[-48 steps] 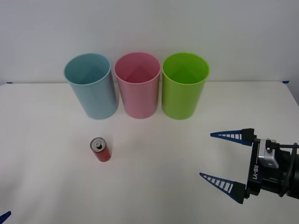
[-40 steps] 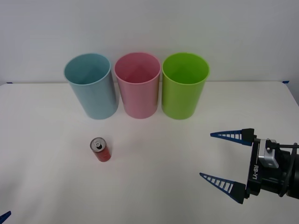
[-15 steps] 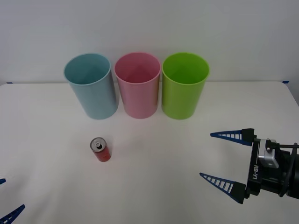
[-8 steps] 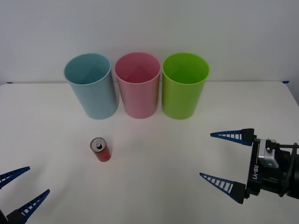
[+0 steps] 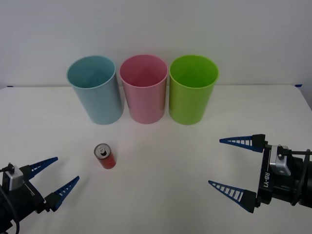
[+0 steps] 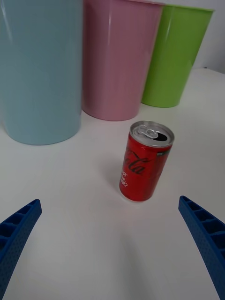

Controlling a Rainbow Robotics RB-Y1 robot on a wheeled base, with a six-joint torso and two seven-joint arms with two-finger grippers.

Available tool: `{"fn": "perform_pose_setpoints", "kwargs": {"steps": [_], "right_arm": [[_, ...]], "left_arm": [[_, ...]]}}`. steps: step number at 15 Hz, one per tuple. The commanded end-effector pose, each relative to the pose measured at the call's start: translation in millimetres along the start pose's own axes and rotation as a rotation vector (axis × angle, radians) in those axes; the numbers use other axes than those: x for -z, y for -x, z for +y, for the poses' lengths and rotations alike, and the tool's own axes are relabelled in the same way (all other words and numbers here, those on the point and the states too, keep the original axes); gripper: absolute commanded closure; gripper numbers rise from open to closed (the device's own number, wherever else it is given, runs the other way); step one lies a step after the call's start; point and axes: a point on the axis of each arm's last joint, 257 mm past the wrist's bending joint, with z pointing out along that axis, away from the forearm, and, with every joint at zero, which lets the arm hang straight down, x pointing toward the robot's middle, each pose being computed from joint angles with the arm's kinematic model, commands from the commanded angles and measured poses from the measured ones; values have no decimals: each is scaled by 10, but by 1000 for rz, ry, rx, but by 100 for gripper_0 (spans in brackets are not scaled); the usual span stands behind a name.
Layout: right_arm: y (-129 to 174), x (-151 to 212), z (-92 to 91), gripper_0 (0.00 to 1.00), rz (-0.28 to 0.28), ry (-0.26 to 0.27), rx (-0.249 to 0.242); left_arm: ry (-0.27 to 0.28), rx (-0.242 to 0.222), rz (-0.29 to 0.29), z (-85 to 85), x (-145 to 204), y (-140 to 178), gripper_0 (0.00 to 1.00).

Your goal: Put cans in the blue bin and PET bottles in the pink bin and trash in the green bin.

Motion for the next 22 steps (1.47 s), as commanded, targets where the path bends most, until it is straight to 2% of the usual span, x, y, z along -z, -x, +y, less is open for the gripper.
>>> {"fn": "perform_pose_setpoints", "kwargs": {"steps": [1, 7, 12, 16, 20, 22], "right_arm": [[0, 0, 0, 0, 0, 0, 0], [0, 0, 0, 0, 0, 0, 0], [0, 0, 0, 0, 0, 0, 0], [0, 0, 0, 0, 0, 0, 0], [0, 0, 0, 0, 0, 0, 0], [0, 0, 0, 0, 0, 0, 0]], "left_arm": [[1, -6, 9, -17, -208, -2, 0], [-17, -27, 22, -112, -551, 10, 0], [-11, -44, 53, -150, -770, -52, 0], [-31, -49, 69, -274, -994, -50, 0], [-13, -70, 79, -241, -1145, -47, 0], [-1, -77, 84, -170, -1228, -85, 0]]}}
